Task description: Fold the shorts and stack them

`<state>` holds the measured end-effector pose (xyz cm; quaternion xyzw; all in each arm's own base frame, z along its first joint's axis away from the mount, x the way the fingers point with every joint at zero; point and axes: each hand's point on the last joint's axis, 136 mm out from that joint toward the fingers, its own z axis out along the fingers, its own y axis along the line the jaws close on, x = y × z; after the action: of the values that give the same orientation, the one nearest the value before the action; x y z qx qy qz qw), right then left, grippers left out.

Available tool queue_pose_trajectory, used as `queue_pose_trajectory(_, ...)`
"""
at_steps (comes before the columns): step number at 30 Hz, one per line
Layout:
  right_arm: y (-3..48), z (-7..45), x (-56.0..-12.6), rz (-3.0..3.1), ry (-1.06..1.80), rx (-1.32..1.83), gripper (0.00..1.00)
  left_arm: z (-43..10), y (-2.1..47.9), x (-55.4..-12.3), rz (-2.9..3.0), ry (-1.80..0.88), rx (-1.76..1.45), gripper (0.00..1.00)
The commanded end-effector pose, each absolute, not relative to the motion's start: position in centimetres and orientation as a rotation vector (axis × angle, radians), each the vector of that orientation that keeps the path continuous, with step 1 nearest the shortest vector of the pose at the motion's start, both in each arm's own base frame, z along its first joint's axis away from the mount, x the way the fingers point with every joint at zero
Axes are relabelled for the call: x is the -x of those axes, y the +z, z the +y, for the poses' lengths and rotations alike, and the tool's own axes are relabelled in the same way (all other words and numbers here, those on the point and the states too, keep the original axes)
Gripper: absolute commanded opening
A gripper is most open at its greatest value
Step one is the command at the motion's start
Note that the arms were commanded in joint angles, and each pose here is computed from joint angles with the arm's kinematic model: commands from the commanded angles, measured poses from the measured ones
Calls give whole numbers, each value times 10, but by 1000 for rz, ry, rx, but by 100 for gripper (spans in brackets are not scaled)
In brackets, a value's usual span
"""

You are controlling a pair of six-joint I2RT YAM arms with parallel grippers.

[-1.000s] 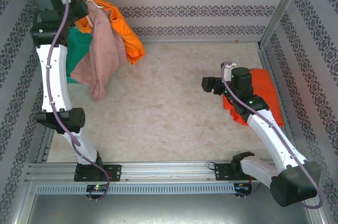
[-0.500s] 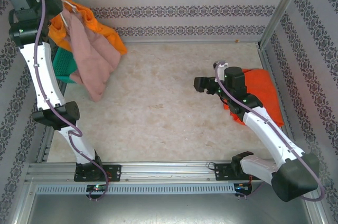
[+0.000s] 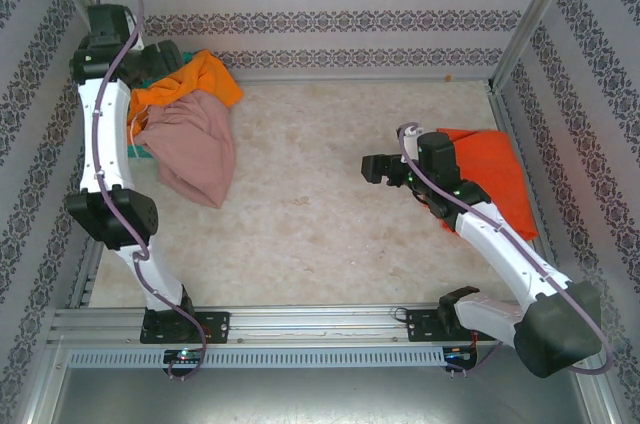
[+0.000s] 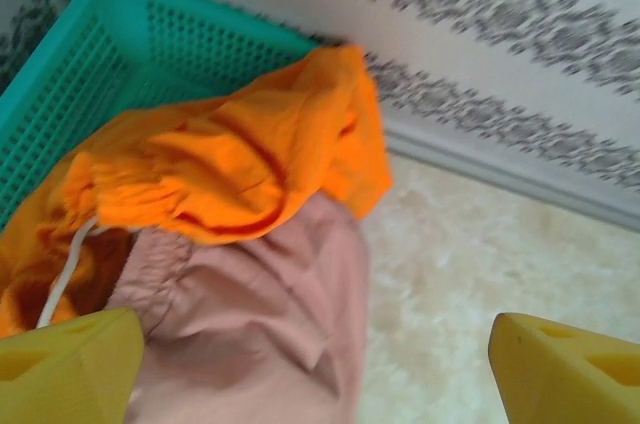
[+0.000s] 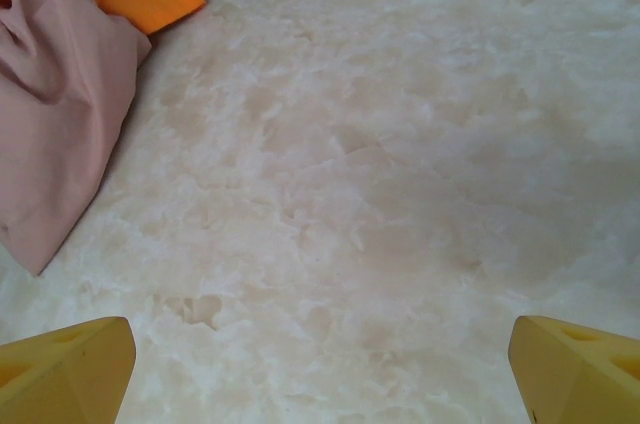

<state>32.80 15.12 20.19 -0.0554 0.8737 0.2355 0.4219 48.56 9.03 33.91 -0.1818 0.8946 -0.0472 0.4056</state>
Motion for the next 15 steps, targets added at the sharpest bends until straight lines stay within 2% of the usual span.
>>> queue_pose_trajectory(1, 194, 158, -322, 2198, 623, 159, 96, 106, 342, -484, 2236, -42, 437, 90)
queue_pose_trajectory(10, 169, 157, -319, 2256, 602, 174, 97, 117, 260, -529, 2408, -86, 565, 90)
queue_pose_trajectory(15, 157, 157, -319, 2283, 587, 183, 97, 118, 234, -558, 2392, -153, 641, 88)
